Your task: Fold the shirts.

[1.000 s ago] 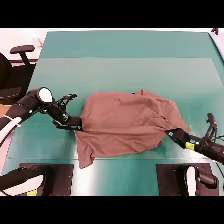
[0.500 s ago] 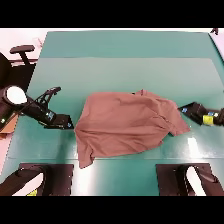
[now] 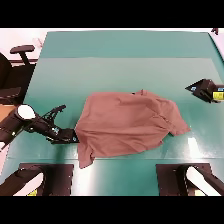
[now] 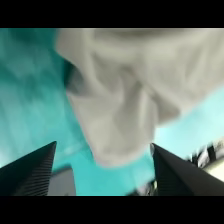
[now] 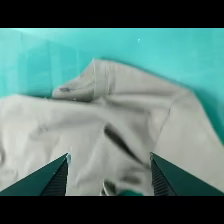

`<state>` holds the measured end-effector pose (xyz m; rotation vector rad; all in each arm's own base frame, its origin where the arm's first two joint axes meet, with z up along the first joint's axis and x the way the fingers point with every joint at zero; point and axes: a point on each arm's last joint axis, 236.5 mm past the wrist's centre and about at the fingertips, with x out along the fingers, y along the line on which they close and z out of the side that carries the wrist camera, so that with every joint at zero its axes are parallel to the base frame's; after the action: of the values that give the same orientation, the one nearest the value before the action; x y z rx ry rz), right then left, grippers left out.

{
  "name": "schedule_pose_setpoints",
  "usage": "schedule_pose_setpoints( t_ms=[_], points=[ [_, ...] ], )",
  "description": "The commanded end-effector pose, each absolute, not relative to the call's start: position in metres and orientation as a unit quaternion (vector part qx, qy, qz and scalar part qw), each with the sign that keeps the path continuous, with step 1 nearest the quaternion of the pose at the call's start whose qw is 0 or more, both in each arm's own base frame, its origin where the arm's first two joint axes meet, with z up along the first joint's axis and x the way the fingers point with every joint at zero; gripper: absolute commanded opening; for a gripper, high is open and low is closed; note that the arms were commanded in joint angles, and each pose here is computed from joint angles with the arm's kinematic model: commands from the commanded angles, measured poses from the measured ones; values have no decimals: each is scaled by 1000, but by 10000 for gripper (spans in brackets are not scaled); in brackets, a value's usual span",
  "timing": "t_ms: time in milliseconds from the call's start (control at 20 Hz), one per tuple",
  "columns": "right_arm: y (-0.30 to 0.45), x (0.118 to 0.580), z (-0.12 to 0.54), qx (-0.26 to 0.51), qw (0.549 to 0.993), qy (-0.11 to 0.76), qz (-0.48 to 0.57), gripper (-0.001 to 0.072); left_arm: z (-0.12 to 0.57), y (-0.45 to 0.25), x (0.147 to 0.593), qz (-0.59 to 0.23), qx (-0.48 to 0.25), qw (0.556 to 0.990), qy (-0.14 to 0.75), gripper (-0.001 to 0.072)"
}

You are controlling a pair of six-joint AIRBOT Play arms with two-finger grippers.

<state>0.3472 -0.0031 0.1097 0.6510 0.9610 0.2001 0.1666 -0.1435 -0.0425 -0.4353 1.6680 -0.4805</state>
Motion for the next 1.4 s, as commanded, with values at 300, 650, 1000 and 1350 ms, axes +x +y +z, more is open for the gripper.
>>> schedule_pose_setpoints(
  t_ms=[300, 650, 1000, 1350],
  points=[
    [-17, 373, 120, 293, 842, 443, 98, 576, -82, -148, 195, -171, -239, 656, 695, 662],
    [-28, 373, 115, 280, 846, 444, 93, 576, -75, -171, 186, -255, -239, 631, 693, 20],
    [-76, 364, 50, 342, 789, 506, 69, 575, -59, -155, 200, -271, -162, 650, 691, 19],
    [-41, 372, -38, 332, 723, 589, 141, 576, -48, -150, 211, -262, -152, 657, 690, 19]
  ],
)
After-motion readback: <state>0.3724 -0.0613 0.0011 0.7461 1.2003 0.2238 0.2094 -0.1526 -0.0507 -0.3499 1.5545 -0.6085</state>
